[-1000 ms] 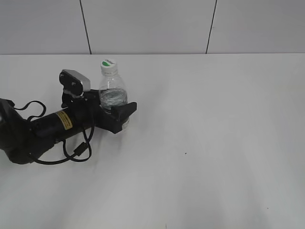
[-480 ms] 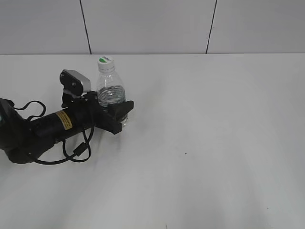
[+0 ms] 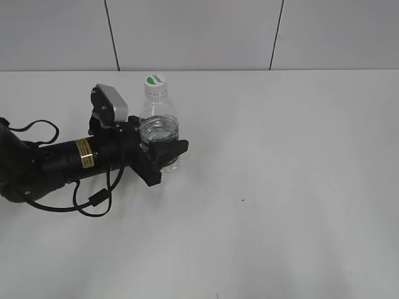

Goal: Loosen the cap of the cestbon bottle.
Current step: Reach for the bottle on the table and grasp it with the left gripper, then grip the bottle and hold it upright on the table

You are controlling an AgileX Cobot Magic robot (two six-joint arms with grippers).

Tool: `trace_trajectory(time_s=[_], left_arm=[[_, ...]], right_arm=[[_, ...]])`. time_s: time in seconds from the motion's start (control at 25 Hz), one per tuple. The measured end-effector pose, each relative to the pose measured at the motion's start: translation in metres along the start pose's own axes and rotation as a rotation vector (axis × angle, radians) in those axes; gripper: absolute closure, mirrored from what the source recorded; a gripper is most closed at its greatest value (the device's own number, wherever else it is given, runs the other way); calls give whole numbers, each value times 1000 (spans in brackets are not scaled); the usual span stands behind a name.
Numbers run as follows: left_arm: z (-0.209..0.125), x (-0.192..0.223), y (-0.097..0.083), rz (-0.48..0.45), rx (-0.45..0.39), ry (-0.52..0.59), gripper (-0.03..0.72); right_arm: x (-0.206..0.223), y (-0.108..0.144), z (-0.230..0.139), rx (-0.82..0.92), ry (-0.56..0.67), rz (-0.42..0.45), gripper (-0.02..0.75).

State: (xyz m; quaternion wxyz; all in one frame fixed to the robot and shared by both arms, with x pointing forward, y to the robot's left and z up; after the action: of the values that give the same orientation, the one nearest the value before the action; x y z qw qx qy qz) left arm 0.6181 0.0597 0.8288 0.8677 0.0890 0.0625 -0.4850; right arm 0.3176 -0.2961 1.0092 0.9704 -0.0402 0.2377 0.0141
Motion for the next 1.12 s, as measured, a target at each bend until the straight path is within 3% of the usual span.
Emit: trace_trajectory(time_s=[0.16, 0.36, 0.72, 1.12], left_arm=[[25, -4, -17, -106, 23, -33, 286], [33, -4, -32, -170, -26, -36, 286], [36, 13, -91, -318, 2, -34, 286], [-1, 26, -89, -278, -65, 12, 286]], right_arm=[[0, 0, 0, 0, 0, 0, 148], [0, 0, 0, 0, 0, 0, 148], [0, 0, 0, 0, 0, 0, 148], [0, 0, 0, 0, 0, 0, 148]])
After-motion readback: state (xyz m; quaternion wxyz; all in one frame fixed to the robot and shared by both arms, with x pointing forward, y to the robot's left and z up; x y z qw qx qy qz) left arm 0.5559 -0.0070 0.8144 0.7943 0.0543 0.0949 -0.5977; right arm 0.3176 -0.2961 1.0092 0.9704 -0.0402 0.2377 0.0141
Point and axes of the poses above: a point on each arm's last joint axis where the gripper is mounted, x pointing out along that axis toward the gripper, y along the wrist's bending axis when the last joint is at zero, z = x × y, the point moved 10 cm from there along x, pointing out along that axis toward the gripper, and after that the axes turned 8 degrees about x, right-handed, at the moved point
